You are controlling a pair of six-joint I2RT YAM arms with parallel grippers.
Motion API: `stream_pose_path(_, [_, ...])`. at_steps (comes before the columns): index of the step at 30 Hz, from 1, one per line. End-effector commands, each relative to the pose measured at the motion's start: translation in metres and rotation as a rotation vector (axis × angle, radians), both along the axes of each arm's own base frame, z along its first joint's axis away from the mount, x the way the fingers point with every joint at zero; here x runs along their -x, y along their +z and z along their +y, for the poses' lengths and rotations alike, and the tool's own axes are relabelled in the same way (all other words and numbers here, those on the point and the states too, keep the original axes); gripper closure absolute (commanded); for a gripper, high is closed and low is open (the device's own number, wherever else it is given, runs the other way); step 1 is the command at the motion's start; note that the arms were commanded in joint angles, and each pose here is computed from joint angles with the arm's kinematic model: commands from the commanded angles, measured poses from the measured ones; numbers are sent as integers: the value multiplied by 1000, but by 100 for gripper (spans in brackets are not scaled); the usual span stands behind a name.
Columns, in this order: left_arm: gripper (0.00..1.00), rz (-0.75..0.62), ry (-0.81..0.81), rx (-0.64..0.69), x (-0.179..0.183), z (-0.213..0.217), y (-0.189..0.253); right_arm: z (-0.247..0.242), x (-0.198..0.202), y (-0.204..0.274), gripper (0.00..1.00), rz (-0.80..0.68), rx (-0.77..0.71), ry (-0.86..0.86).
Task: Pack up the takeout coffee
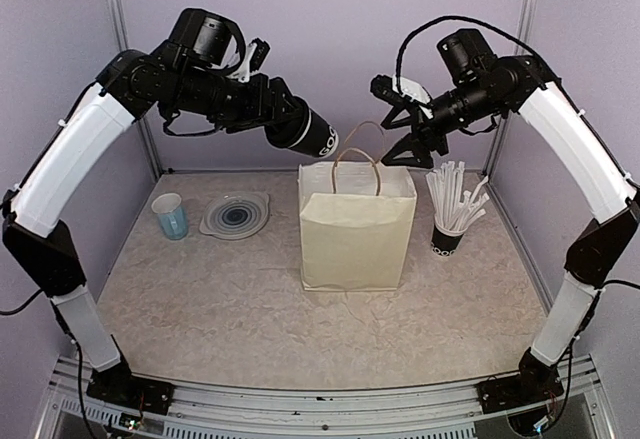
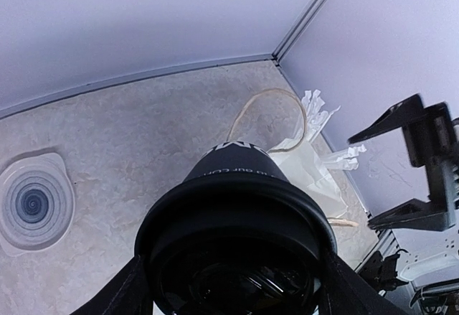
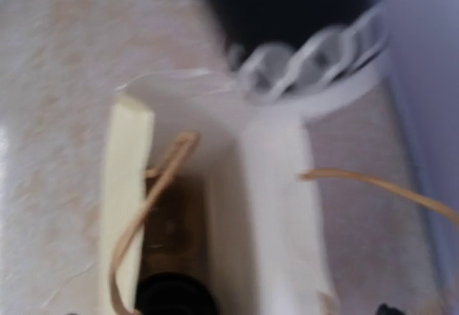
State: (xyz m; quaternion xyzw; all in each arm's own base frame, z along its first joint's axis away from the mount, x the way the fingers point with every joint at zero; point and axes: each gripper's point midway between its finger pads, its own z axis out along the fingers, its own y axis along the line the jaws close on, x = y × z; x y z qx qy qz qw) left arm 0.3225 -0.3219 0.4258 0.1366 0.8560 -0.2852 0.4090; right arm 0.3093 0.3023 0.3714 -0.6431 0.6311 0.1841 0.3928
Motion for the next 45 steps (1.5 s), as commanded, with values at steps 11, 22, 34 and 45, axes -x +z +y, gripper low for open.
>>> stream_pose_path(11, [51, 69, -146, -103, -4, -46, -65, -18, -59, -16, 15, 91, -71, -177])
stream_pose_path(22, [52, 148, -172, -218, -10, -54, -112, 6, -66, -20, 55, 165, -136, -92])
stream_pose_path(34, [52, 211, -198, -226, -19, -69, -132, 9, -36, -6, 100, 213, -187, 9])
stream_pose_path(45, [52, 190, -255, -107, 17, -90, -89, 6, -26, -7, 100, 219, -177, 18])
